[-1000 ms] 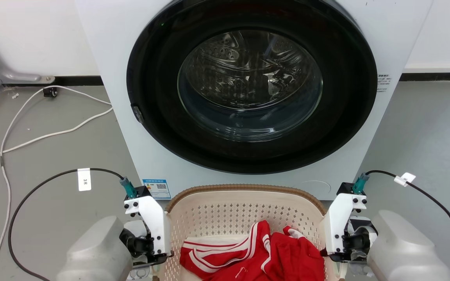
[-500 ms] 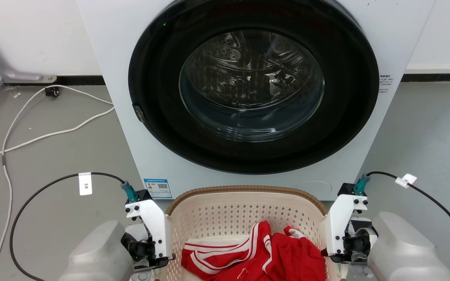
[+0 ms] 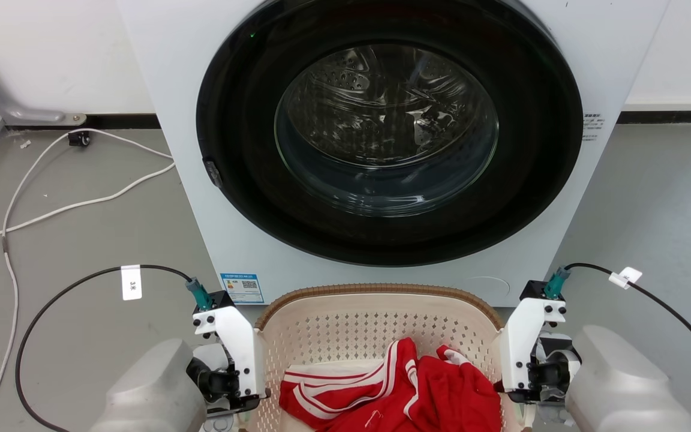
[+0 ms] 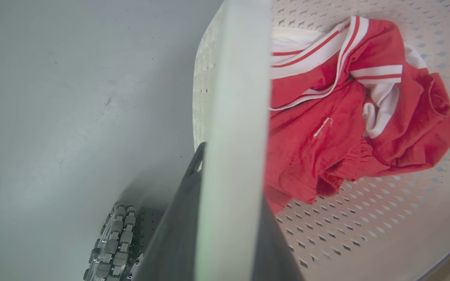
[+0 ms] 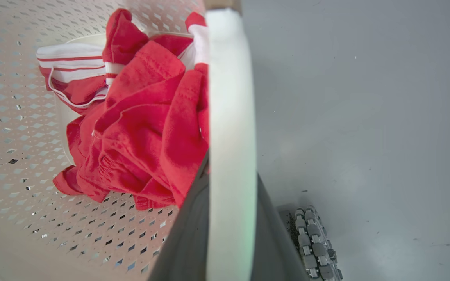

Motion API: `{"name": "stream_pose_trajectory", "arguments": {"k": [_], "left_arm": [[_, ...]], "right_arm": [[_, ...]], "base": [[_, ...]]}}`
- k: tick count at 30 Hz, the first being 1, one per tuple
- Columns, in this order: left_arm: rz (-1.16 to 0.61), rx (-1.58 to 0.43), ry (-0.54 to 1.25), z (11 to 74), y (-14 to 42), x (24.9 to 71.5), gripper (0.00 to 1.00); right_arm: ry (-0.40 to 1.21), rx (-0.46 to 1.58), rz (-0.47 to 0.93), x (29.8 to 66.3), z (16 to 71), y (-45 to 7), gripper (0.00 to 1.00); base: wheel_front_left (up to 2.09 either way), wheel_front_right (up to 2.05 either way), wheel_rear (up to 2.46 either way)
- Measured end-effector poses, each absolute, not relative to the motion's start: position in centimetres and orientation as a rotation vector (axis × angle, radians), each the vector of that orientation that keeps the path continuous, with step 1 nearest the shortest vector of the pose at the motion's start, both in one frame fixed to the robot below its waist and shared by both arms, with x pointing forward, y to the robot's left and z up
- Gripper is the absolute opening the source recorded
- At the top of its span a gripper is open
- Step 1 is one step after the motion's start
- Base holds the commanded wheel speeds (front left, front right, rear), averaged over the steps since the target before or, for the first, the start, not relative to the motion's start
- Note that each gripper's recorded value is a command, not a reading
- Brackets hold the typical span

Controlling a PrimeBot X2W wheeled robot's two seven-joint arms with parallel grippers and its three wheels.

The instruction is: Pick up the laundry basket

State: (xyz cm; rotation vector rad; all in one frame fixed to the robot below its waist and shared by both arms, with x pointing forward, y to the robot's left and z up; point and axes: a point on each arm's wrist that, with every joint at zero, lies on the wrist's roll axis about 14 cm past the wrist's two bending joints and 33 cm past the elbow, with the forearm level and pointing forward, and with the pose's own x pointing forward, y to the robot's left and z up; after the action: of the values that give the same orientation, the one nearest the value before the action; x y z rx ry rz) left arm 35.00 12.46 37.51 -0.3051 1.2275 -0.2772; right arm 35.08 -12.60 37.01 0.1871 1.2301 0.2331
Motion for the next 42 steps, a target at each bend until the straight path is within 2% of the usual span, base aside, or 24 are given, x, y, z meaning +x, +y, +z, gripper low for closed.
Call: {"name": "stream_pose_trajectory", "arguments": {"k": [42], "left_arm": [[-0.279, -0.318, 1.223, 37.15, 12.14, 34.97, 0.00]], "right_arm": [[1.224, 0.182, 0.224, 35.34, 36.82, -12.91, 0.00]], "base": [[0.00, 0.00, 0.00]]}}
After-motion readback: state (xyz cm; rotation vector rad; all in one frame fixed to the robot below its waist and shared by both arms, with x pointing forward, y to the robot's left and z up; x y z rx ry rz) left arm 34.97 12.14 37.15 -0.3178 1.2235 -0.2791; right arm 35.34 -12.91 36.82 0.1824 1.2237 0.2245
